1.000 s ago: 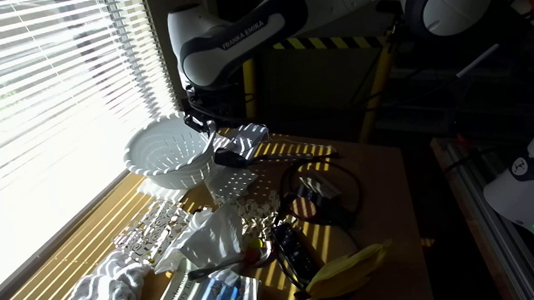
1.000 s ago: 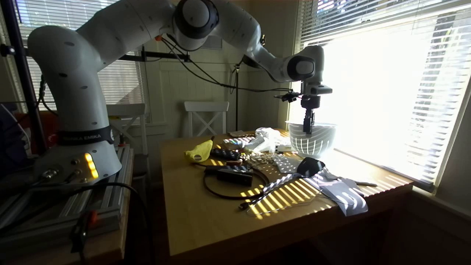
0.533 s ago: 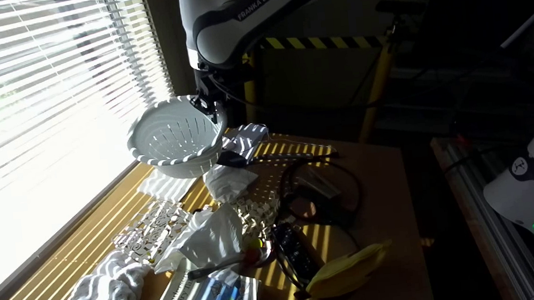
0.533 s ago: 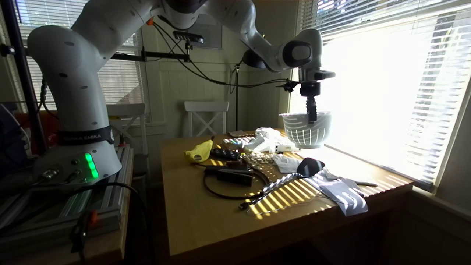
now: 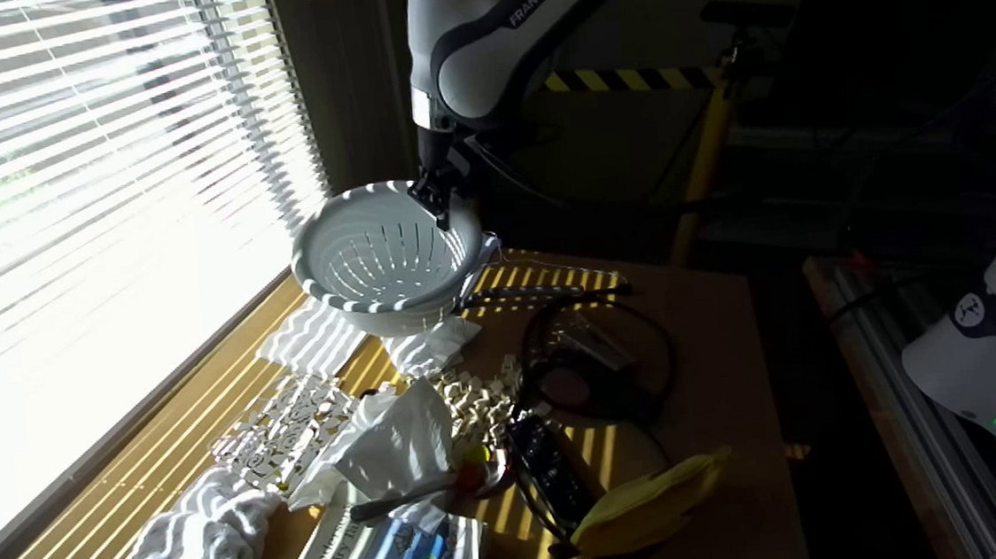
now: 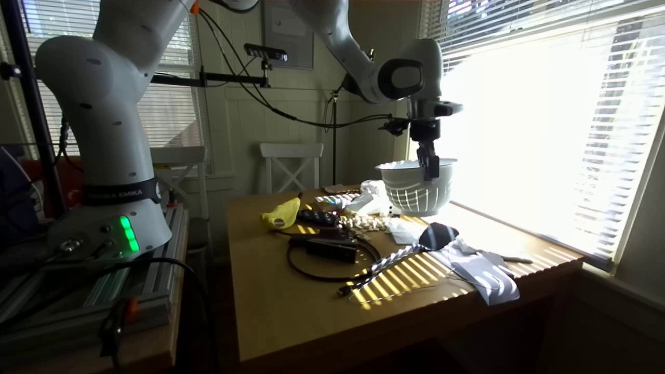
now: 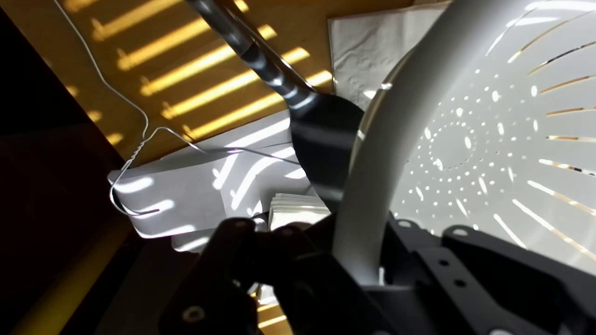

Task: Move the colander to the left

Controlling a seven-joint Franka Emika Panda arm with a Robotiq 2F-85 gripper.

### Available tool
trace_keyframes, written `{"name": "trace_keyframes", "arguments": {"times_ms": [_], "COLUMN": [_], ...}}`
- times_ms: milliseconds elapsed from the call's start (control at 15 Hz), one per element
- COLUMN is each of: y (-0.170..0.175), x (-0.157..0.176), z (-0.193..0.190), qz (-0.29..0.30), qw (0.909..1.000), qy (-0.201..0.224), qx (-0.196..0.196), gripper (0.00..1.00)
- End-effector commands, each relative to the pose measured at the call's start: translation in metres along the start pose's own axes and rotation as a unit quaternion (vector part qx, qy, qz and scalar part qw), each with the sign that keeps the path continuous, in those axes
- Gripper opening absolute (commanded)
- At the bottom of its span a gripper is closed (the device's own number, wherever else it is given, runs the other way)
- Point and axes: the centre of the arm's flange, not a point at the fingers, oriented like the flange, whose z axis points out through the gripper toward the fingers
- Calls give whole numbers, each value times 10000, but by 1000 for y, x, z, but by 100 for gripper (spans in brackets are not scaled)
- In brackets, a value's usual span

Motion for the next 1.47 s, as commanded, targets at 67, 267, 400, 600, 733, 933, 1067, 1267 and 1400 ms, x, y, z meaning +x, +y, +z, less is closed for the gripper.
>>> {"name": "trace_keyframes", "arguments": {"times_ms": [67, 267, 400, 600, 733, 933, 1067, 1267, 1400], "y": [54, 88, 118, 164, 196, 243, 272, 293, 295], "x": [-85, -118, -137, -174, -202, -242, -267, -298, -324], "z": [-10, -8, -13, -24, -34, -51, -65, -82, -88], "qz": [558, 1358, 1922, 2658, 3179, 3973, 4495, 4767, 4635], "qw": [9949, 9834, 9717, 9525, 9364, 9050, 8792, 8642, 8724], "qy": [-530, -779, -1000, -1260, -1329, -1386, -1425, -1563, -1551], "qx": [653, 918, 942, 788, 664, 623, 687, 374, -99], "gripper": [2, 2, 2, 2, 2, 2, 2, 2, 2]}}
